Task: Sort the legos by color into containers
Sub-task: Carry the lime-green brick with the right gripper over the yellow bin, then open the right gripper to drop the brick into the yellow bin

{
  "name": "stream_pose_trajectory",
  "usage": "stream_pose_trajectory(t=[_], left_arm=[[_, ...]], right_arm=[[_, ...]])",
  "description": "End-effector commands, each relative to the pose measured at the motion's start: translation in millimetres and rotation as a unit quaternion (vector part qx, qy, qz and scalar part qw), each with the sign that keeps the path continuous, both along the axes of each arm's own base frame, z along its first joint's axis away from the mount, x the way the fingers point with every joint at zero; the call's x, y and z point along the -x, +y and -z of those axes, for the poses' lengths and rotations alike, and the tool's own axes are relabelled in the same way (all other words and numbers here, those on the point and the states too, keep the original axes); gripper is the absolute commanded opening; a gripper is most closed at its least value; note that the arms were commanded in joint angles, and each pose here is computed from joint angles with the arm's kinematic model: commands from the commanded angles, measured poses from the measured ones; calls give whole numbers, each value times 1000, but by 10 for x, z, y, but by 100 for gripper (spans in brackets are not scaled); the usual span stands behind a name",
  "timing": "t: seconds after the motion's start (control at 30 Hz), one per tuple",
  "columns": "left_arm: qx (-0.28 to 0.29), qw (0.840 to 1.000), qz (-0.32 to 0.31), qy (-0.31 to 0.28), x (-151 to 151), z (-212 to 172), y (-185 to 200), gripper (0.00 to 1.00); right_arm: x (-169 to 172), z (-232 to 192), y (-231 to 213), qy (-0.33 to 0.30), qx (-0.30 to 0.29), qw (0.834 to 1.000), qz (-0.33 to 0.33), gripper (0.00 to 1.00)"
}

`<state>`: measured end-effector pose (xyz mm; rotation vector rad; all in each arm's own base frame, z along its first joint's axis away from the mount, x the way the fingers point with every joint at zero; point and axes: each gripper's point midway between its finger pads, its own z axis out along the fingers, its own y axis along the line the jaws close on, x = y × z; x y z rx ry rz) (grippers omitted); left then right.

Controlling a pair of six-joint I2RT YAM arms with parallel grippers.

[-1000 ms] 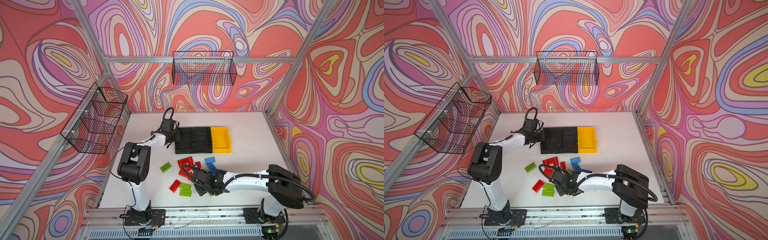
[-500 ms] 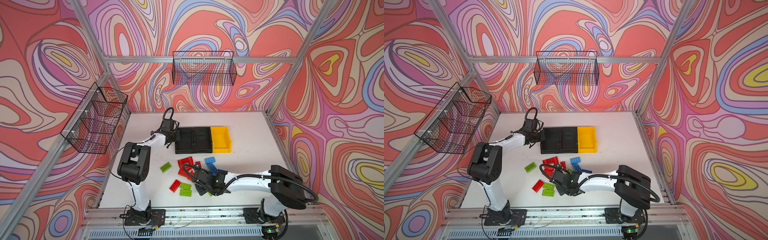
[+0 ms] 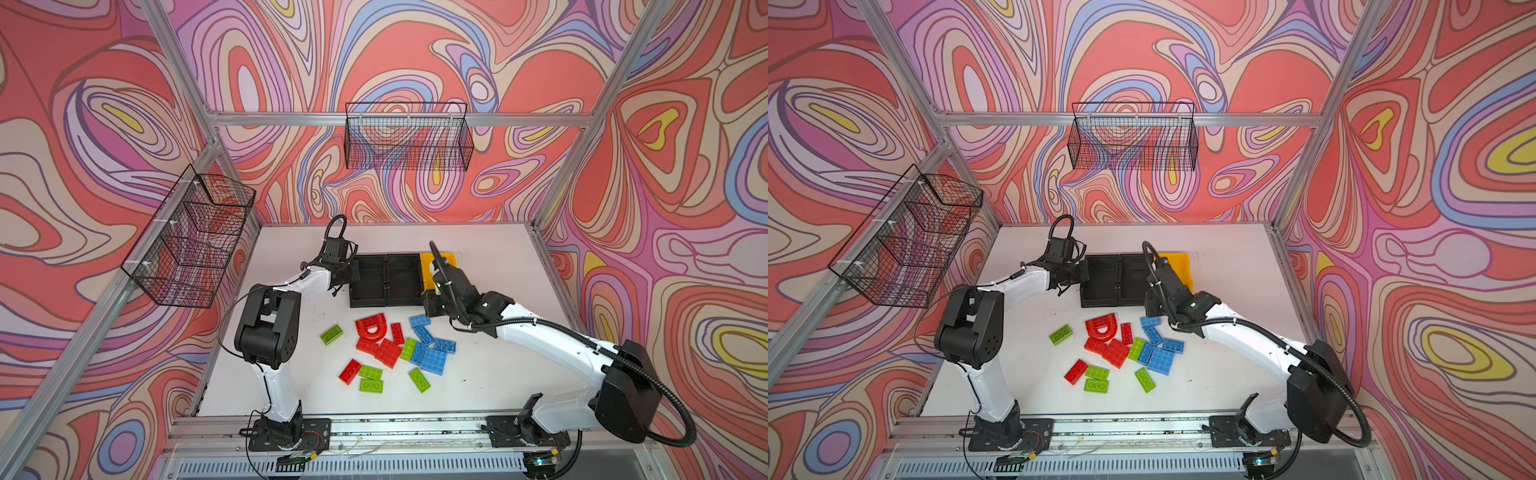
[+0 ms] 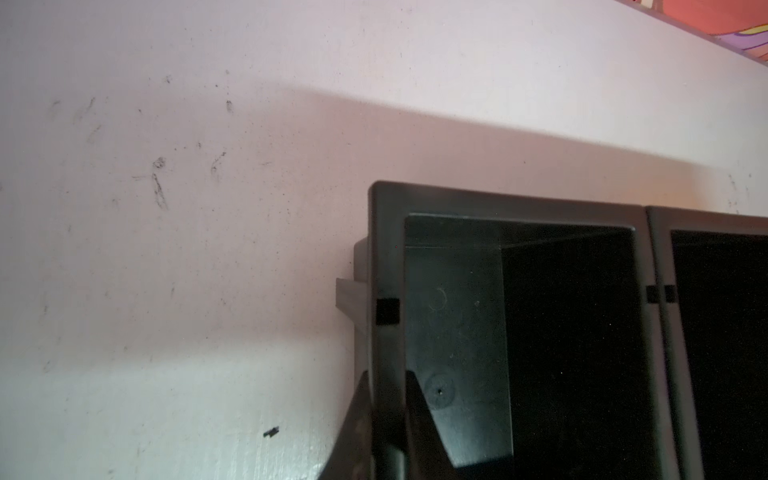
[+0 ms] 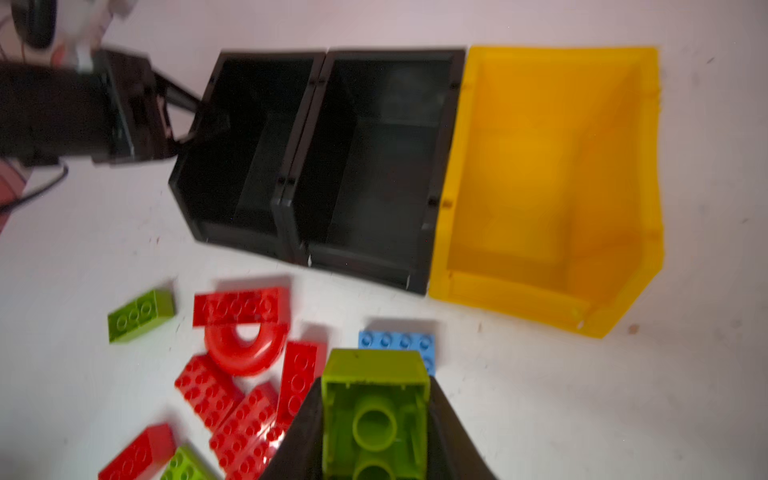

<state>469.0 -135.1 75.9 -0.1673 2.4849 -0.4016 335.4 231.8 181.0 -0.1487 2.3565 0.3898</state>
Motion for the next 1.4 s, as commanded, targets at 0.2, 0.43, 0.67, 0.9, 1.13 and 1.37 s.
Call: stream_pose_trajectory(t=[0.2, 0.43, 0.67, 0.9, 1.13, 1.37], left_arm=[[0, 1000, -1, 16, 59, 11, 44, 8], [12, 1000, 3, 13, 55, -14, 5, 8], [17, 1000, 9, 10, 46, -52, -23, 8], [27, 999, 19, 12, 54, -58, -81, 8], [25, 999, 23, 12, 63, -56, -91, 8], [27, 999, 24, 13, 57, -45, -106, 8]], right_arm=[[-945, 337, -264, 10, 14, 1000, 22, 26], [-1358, 764, -322, 38, 21, 999, 28, 26], [-1548, 1089, -265, 53, 27, 998, 28, 29], [-1678, 1323, -176, 66, 8, 997, 38, 36], [-1700, 1193, -159, 52, -13, 998, 42, 52], [-1595, 596, -183, 15, -6, 1000, 8, 54]])
